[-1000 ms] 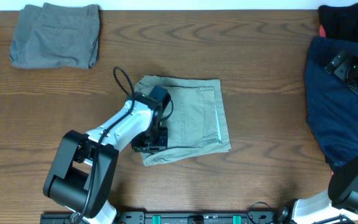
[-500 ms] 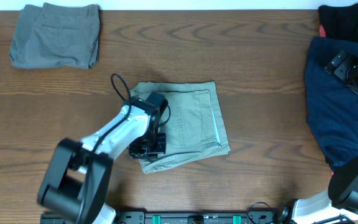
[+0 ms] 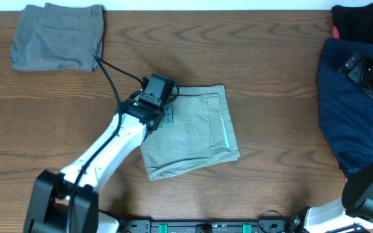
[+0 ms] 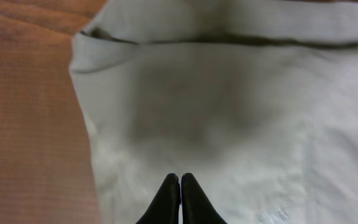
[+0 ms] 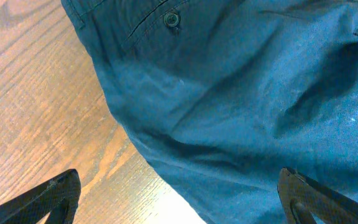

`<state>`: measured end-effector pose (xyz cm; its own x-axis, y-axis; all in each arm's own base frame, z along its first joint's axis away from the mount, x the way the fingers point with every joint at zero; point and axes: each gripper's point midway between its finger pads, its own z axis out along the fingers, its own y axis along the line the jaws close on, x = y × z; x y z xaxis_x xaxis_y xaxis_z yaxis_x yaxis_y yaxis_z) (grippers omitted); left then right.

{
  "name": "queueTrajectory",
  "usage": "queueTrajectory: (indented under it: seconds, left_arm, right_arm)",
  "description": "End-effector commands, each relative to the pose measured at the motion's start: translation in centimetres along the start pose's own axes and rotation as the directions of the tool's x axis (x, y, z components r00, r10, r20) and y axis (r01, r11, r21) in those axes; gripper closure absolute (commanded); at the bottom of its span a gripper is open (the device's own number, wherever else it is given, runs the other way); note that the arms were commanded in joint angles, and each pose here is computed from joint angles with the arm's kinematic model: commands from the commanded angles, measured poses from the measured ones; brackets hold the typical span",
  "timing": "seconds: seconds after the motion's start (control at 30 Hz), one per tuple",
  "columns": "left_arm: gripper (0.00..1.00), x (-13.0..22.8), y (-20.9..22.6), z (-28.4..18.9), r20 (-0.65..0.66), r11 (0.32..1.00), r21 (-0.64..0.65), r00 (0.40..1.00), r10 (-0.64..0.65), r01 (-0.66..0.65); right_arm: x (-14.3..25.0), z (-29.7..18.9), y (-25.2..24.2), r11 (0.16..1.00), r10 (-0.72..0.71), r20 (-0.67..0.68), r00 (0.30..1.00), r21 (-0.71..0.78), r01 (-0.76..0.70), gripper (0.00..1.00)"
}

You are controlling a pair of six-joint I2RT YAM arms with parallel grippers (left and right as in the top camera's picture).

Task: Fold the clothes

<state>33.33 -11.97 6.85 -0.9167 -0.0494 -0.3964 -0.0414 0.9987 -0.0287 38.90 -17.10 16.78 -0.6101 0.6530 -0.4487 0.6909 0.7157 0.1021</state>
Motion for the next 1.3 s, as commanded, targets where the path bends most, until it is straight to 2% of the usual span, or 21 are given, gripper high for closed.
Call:
queueTrajectory:
  seconds: [0.0, 0.27, 0.5, 0.67, 0.87, 1.07, 1.27]
  left_arm:
    - [0.94, -0.2, 2.1, 2.1, -0.023, 0.996, -0.081, 0.999, -0.032, 0.03]
    - [0.94, -0.1, 5.1, 6.8, -0.069, 0.985, -0.14, 0.991, -0.113, 0.102]
    - [0.94, -1.1, 5.7, 5.8, -0.045, 0.987, -0.135, 0.994, -0.1, 0.093]
    - [0.94, -3.3, 4.8, 1.2, 0.055, 0.992, -0.068, 0.993, -0.106, 0.11]
    - [0.94, -4.9, 1.5, -3.9, 0.133, 0.982, 0.152, 0.982, -0.131, 0.111]
    - [0.94, -4.7, -1.2, -2.6, 0.097, 0.964, 0.234, 0.984, -0.151, 0.124]
    - [0.94, -4.8, -4.8, 1.9, 0.085, 0.957, 0.274, 0.989, -0.122, 0.095]
  right_arm:
    - [-0.2, 0.1, 0.1, 1.0, -0.017, 0.006, 1.0, 0.01, 0.017, 0.01]
    - [-0.3, 0.1, 0.1, 1.0, -0.017, 0.006, 1.0, 0.01, 0.017, 0.01]
    - [-0.3, 0.1, 0.1, 1.0, -0.017, 0.006, 1.0, 0.01, 0.017, 0.01]
    - [-0.2, 0.1, 0.1, 1.0, -0.017, 0.006, 1.0, 0.01, 0.017, 0.01]
    - [-0.2, 0.1, 0.1, 1.0, -0.017, 0.006, 1.0, 0.01, 0.017, 0.01]
    - [-0.2, 0.1, 0.1, 1.0, -0.017, 0.006, 1.0, 0.01, 0.017, 0.01]
    - [-0.2, 0.1, 0.1, 1.0, -0.017, 0.006, 1.0, 0.009, 0.017, 0.01]
